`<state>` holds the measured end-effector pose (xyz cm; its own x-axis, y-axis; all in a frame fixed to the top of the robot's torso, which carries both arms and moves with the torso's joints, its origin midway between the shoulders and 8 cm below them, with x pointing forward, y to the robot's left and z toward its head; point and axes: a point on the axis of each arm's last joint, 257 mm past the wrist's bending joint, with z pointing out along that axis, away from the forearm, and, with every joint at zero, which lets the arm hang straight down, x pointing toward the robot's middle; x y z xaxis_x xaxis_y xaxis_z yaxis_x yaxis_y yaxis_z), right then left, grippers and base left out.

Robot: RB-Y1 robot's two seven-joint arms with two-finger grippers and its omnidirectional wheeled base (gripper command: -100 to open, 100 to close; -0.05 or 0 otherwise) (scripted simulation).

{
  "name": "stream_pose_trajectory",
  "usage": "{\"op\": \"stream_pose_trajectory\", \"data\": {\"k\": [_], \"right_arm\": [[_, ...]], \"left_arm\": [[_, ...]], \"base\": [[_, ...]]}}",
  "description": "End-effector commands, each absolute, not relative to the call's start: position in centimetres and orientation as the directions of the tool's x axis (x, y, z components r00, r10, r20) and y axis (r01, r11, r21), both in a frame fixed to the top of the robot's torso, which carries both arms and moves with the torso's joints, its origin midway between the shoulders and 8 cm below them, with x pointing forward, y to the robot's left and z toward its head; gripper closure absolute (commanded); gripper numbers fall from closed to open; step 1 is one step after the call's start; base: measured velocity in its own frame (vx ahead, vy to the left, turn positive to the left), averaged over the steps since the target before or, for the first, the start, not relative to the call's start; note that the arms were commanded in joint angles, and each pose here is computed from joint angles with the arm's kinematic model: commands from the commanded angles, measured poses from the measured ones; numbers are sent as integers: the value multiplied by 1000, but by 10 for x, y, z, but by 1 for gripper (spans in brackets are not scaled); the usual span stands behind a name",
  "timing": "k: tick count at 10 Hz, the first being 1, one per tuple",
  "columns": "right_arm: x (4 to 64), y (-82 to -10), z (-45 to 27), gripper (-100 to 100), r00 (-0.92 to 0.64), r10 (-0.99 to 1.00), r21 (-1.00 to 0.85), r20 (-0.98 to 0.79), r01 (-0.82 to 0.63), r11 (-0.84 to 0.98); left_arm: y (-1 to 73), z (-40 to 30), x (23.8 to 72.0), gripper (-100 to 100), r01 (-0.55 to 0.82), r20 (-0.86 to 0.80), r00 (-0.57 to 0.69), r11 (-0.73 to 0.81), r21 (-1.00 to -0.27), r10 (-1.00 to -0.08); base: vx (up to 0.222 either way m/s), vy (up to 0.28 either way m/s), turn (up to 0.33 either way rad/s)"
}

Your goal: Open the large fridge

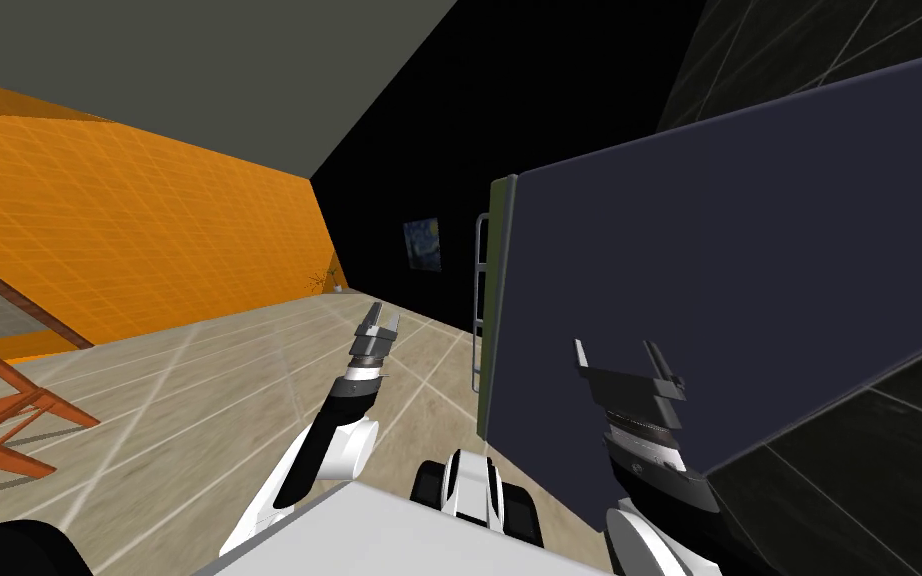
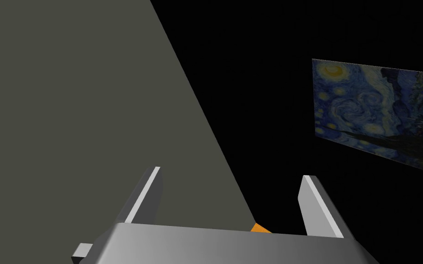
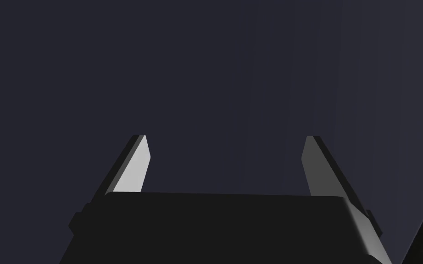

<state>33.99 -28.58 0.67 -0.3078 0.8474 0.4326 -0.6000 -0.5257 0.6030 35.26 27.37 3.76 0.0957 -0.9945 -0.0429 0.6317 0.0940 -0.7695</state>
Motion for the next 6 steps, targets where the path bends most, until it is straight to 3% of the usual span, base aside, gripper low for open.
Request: {"op": "stream_pose_trajectory", "data": {"k": [1, 6], "right_arm": [[341, -290, 4, -100, -351, 787, 552, 508, -569, -610], [345, -297, -4, -100, -436, 614, 404, 659, -483, -777]], "left_arm": [[274, 38, 353, 0, 632, -43, 96, 94, -769, -994], [274, 38, 353, 0, 632, -43, 96, 94, -769, -994]], "base": [[27, 29, 25], [29, 41, 47]]}}
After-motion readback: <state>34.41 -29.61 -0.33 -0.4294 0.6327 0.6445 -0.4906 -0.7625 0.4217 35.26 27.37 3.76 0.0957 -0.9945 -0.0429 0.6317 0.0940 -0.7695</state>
